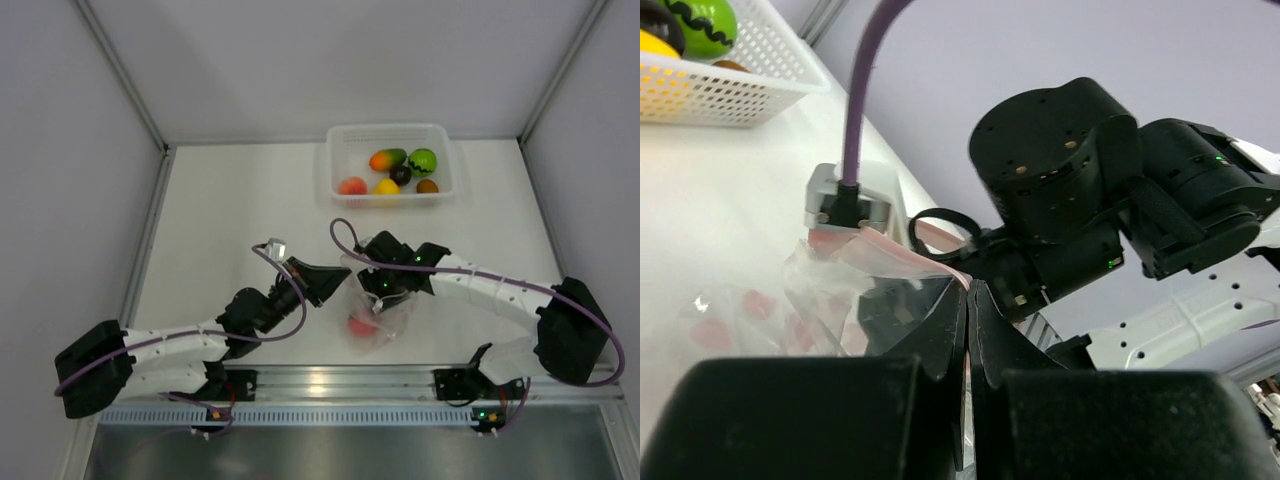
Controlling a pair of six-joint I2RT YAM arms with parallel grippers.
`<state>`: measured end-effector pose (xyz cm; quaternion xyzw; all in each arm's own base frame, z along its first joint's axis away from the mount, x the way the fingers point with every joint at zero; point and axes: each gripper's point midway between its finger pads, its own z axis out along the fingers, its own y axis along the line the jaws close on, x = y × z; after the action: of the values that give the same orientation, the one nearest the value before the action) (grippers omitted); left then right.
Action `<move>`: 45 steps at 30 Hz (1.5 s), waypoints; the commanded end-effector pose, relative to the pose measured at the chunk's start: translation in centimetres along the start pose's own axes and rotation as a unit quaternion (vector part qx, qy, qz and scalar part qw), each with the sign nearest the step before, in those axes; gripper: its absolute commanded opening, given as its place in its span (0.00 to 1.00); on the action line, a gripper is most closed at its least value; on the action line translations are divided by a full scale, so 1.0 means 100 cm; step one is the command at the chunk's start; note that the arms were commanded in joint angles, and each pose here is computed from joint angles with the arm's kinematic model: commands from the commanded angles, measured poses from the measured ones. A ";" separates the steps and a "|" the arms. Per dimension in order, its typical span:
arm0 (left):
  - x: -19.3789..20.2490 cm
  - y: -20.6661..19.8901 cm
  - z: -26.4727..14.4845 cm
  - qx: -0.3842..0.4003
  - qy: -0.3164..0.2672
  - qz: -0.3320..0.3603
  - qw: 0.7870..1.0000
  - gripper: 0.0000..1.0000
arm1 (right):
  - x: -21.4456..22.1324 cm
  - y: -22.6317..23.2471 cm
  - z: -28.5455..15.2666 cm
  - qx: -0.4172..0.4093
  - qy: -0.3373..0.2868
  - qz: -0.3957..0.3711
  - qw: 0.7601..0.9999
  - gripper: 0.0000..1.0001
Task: Open the zip-top bag and remove the fake food
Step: Adjust the zipper food storage bag at the center of the board.
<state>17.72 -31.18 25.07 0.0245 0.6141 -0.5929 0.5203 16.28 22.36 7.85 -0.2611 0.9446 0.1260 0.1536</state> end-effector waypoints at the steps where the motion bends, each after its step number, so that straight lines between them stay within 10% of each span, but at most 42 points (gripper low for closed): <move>1: -0.006 0.000 -0.005 -0.001 -0.021 -0.005 1.000 0.00 | 0.001 0.019 -0.009 -0.053 -0.019 -0.022 0.998 0.39; 34: -0.009 0.007 -0.009 -0.023 -0.040 0.039 0.998 0.00 | 0.023 0.090 0.008 -0.190 0.002 -0.028 0.981 0.63; 45: -0.016 0.008 -0.010 -0.028 -0.053 0.055 0.997 0.00 | 0.002 0.100 0.009 -0.187 -0.034 0.018 0.982 0.49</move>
<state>17.93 -29.89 23.67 0.0208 0.6219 -0.5483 0.5587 9.94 29.81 7.60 -0.2794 0.9036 0.3102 0.0965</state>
